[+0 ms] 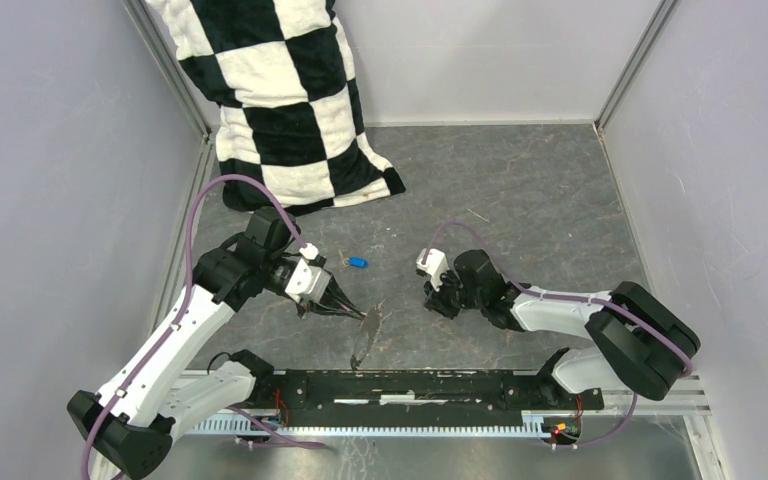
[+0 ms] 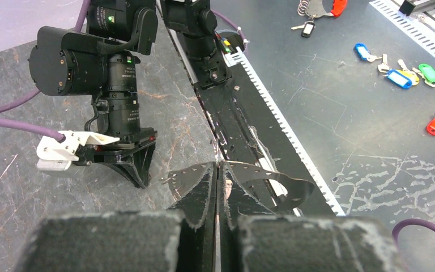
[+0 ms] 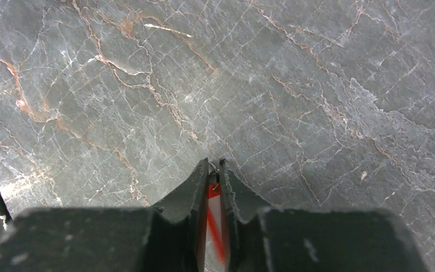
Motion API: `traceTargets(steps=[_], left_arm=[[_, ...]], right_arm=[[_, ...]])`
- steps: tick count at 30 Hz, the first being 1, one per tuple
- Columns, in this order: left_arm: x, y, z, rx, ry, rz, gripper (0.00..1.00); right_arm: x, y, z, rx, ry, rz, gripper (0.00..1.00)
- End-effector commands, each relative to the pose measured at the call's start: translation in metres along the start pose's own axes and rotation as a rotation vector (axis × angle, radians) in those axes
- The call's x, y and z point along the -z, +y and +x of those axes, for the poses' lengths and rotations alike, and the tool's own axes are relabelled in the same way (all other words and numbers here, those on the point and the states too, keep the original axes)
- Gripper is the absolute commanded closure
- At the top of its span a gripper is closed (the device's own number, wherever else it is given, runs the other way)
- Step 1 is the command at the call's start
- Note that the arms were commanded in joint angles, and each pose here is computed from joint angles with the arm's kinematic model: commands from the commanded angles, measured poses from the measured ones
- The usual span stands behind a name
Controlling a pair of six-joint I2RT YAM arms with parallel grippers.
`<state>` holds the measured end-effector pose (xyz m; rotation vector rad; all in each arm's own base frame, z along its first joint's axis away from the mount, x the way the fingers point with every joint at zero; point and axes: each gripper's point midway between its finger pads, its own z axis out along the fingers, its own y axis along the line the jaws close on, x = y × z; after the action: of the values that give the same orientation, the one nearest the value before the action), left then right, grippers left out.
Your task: Put the keys on the keyring
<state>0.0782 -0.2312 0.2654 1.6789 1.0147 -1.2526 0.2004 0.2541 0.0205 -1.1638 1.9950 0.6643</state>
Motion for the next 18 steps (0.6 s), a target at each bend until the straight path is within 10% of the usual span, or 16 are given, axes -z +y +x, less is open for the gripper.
traceTargets(steps=[1, 18], left_arm=[[0.004, 0.002, -0.017, -0.026, -0.013, -0.015, 0.98], [0.004, 0.004, -0.018, -0.033, -0.006, -0.022, 0.98]], right_arm=[[-0.002, -0.003, -0.026, 0.051, -0.065, 0.011, 0.88], [0.006, 0.001, -0.041, 0.058, -0.129, -0.001, 0.99]])
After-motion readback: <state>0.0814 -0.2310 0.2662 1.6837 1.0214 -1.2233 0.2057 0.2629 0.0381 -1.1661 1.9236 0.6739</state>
